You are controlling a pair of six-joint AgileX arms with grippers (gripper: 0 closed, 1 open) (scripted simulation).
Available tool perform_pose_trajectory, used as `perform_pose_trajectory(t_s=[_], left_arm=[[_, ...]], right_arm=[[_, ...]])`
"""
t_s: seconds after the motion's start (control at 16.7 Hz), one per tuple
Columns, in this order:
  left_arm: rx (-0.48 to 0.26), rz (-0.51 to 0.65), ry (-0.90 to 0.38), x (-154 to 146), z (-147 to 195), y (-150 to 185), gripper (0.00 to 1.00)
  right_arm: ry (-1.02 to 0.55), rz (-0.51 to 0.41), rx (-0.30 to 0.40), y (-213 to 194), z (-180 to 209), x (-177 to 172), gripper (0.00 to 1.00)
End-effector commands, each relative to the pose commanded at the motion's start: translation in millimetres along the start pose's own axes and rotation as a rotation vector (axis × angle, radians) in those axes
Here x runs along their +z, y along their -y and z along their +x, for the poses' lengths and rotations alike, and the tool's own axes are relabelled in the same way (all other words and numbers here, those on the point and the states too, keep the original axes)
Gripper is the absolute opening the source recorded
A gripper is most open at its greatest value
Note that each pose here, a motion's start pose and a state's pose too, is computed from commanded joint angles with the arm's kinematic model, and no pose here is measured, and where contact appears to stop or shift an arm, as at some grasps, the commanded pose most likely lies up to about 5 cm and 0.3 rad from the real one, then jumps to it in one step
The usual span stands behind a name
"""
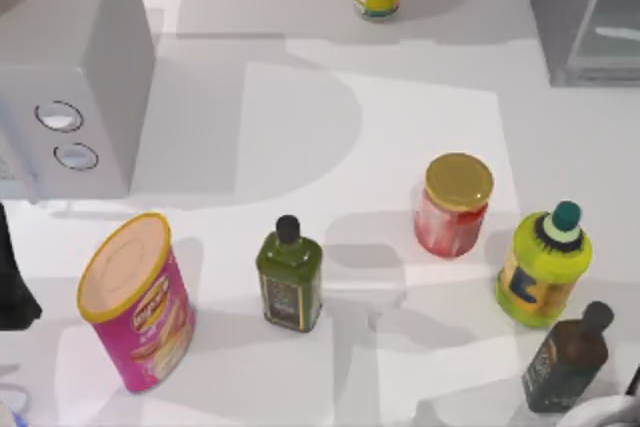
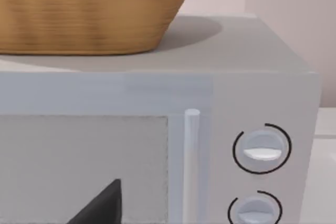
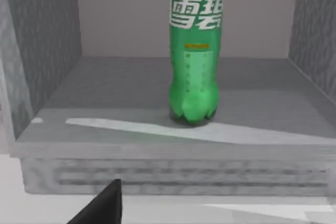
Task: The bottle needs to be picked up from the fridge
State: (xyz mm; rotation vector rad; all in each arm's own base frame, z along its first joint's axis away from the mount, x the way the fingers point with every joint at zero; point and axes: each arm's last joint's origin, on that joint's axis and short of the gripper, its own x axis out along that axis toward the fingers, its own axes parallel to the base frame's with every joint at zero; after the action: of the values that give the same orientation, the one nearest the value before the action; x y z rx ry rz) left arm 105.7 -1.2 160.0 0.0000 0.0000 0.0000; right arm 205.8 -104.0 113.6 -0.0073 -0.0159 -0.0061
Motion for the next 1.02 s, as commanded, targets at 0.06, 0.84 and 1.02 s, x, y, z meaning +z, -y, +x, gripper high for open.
perform_pose_trajectory(t_s=[0.06, 0.84, 1.02], left_arm=[[0.0, 0.0, 0.0, 0, 0, 0, 1.0], [0.0, 0.0, 0.0, 0, 0, 0, 1.0], [0.0, 0.0, 0.0, 0, 0, 0, 1.0]], right_arm=[[0.001, 0.0, -0.001, 0, 0, 0, 1.0], [0.145, -0.014, -0.091, 32, 162, 44, 1.0], [0.07, 0.006, -0.037, 8, 196, 25, 1.0]])
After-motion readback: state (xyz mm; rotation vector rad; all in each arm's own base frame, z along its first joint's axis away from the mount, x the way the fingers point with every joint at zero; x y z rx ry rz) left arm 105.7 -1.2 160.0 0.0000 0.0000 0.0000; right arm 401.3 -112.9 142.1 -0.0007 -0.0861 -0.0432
